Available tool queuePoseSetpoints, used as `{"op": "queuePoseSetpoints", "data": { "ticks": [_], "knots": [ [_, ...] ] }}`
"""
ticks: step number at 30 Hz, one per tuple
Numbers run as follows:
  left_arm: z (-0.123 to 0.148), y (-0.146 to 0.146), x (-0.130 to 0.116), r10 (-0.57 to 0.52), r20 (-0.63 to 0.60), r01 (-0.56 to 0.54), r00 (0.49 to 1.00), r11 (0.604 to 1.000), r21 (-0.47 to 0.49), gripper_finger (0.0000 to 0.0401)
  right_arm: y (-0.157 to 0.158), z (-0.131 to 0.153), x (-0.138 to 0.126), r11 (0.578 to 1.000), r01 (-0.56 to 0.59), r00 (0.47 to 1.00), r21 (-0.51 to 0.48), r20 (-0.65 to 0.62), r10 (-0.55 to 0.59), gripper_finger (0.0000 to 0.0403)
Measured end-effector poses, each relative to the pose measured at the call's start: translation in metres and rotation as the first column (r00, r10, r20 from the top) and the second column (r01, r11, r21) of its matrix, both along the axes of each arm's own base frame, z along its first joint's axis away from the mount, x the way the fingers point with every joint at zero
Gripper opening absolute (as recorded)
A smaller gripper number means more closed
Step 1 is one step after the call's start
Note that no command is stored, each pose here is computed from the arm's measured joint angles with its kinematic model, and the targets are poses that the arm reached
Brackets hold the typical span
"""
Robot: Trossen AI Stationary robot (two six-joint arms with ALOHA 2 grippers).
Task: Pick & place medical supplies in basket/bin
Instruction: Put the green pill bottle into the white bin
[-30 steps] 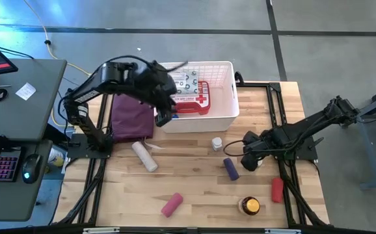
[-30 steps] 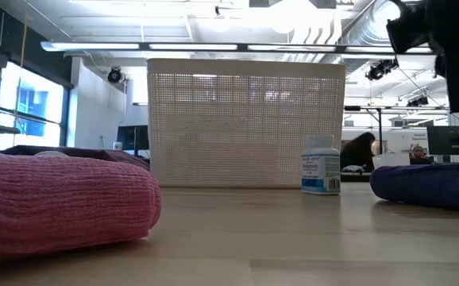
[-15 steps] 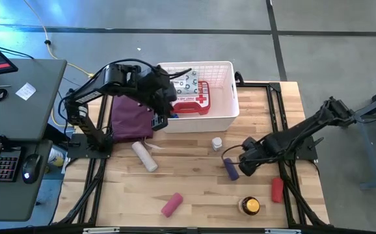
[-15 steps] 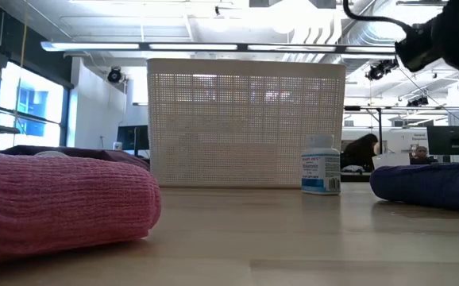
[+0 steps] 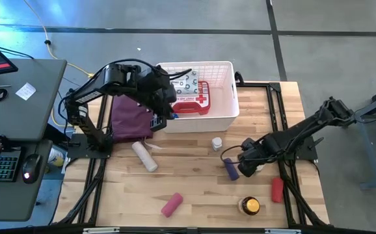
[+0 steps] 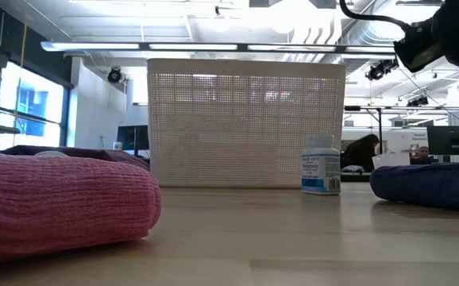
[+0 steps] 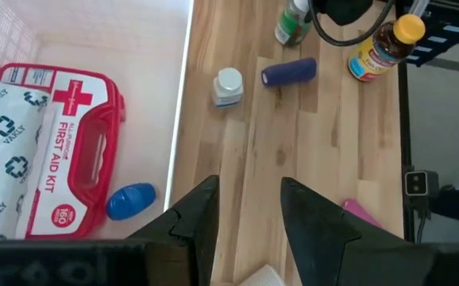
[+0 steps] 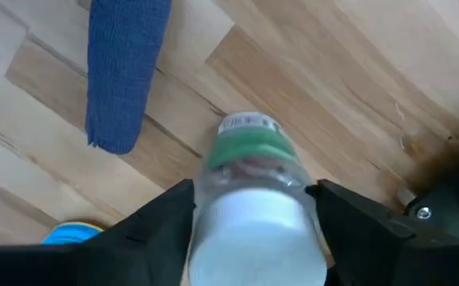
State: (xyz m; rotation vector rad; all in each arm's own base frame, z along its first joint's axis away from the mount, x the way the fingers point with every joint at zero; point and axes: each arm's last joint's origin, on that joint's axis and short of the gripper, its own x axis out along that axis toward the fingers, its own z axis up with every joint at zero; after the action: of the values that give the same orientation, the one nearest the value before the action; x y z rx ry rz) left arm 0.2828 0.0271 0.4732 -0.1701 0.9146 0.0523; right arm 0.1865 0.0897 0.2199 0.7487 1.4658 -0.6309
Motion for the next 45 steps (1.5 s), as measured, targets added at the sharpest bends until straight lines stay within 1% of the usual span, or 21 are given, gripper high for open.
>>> {"op": "queuePoseSetpoints", "data": {
  "ticks": [4, 12, 14, 16, 18, 21, 26, 29, 32, 34, 36, 42, 45],
  "knots": [
    [0.0, 0.0, -0.001, 0.023, -0.005, -0.023, 1.0, 1.0, -0.018, 0.017, 0.001, 0.0, 0.0, 0.999, -0.038, 0.999, 0.017, -0.004, 0.038, 0.0201],
    [0.0, 0.0, -0.002, 0.07, -0.017, -0.07, 0.997, 0.997, -0.035, 0.017, 0.002, 0.006, -0.007, 0.997, -0.073, 0.997, 0.027, 0.035, 0.072, 0.0088],
    [0.0, 0.0, -0.002, 0.087, -0.019, -0.088, 0.996, 0.995, -0.049, 0.017, 0.003, 0.008, -0.008, 0.994, -0.103, 0.994, 0.03, 0.045, 0.102, 0.0069],
    [0.0, 0.0, -0.002, 0.099, -0.022, -0.1, 0.995, 0.993, -0.058, 0.017, 0.004, 0.01, -0.011, 0.99, -0.133, 0.99, 0.05, 0.051, 0.131, 0.0064],
    [0.0, 0.0, -0.002, 0.111, -0.023, -0.112, 0.994, 0.991, -0.067, 0.017, 0.004, 0.013, -0.014, 0.984, -0.165, 0.985, 0.073, 0.066, 0.16, 0.0073],
    [0.0, 0.0, -0.002, 0.118, -0.023, -0.119, 0.993, 0.991, -0.068, 0.017, 0.003, 0.02, -0.02, 0.981, -0.183, 0.98, 0.06, 0.097, 0.176, 0.0111],
    [-0.001, 0.0, -0.003, 0.132, -0.028, -0.134, 0.991, 0.988, -0.078, 0.017, -0.003, 0.029, -0.032, 0.993, -0.115, 0.984, -0.021, 0.136, 0.117, 0.0211],
    [-0.001, 0.0, -0.003, 0.123, -0.035, -0.126, 0.992, 0.987, -0.097, 0.017, 0.0, 0.03, -0.034, 0.991, -0.135, 0.98, -0.001, 0.146, 0.134, 0.027],
    [-0.002, -0.001, -0.005, 0.12, -0.058, -0.125, 0.991, 0.987, -0.102, 0.017, 0.009, 0.03, -0.036, 0.982, -0.182, 0.973, 0.039, 0.152, 0.174, 0.0307],
    [-0.003, -0.001, -0.007, 0.119, -0.081, -0.127, 0.99, 0.987, -0.101, 0.017, 0.014, 0.03, -0.039, 0.976, -0.216, 0.966, 0.039, 0.153, 0.208, 0.0318],
    [-0.003, -0.002, -0.007, 0.113, -0.077, -0.121, 0.991, 0.987, -0.108, 0.017, 0.017, 0.03, -0.043, 0.97, -0.243, 0.961, 0.026, 0.141, 0.237, 0.0322],
    [-0.003, -0.013, -0.006, 0.055, -0.076, -0.063, 0.996, 0.991, -0.116, 0.017, 0.025, 0.029, -0.051, 0.93, -0.368, 0.922, 0.017, 0.135, 0.363, 0.0324],
    [-0.003, -0.015, -0.006, 0.054, -0.076, -0.062, 0.996, 0.993, -0.102, 0.017, 0.025, 0.029, -0.055, 0.918, -0.397, 0.911, -0.01, 0.113, 0.396, 0.0324]
  ]
}}
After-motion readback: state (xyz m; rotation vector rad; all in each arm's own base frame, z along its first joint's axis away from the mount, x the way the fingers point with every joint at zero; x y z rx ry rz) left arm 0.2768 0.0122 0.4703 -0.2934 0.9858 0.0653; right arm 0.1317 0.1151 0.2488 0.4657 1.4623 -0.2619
